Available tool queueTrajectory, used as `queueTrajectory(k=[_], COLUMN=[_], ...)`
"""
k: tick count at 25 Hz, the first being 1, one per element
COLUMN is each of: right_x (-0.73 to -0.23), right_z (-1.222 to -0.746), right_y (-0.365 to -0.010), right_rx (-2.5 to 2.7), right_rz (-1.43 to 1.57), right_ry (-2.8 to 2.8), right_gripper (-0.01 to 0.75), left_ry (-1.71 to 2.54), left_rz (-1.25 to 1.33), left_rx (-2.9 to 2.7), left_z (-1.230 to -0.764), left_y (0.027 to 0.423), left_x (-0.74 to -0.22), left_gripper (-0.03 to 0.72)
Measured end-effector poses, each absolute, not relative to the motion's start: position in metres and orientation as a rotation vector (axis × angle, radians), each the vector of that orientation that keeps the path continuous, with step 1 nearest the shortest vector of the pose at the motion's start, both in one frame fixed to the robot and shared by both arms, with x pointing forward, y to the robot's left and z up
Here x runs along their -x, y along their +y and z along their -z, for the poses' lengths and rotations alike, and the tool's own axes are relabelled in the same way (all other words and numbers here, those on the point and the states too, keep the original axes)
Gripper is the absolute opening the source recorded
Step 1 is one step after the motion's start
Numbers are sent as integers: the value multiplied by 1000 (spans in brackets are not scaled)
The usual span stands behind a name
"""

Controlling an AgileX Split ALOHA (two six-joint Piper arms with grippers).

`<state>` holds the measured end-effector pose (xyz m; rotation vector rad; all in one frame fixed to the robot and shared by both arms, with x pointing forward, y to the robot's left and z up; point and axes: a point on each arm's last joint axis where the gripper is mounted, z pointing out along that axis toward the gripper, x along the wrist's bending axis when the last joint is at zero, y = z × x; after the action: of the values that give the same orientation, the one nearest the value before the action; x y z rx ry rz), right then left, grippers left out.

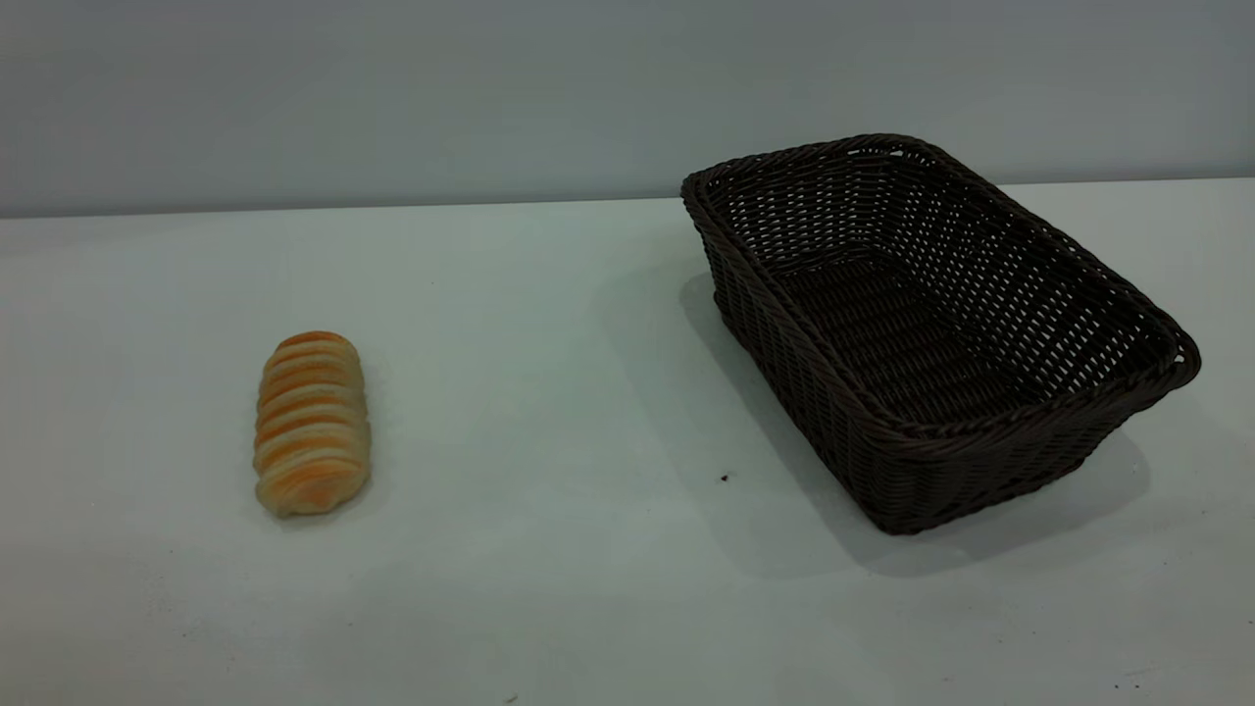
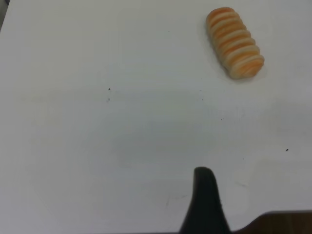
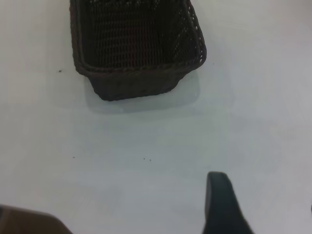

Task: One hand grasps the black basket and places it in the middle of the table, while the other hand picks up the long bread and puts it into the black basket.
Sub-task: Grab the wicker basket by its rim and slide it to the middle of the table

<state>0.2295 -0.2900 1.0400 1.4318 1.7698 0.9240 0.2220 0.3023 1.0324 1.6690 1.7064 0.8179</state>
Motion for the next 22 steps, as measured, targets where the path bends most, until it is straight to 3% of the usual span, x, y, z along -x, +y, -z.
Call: queueTrajectory(k=[22], right_x=[-229], right_z=[-1041], right_y=[-289], right_rx=[-1433], right_rz=[-936], right_ry=[1770], right_gripper=[446], left_ry=[1710], left_rz=[-816], left_rx=[-1661], left_z=[-1034], left_y=[302], left_x=[-222], left_gripper=[592])
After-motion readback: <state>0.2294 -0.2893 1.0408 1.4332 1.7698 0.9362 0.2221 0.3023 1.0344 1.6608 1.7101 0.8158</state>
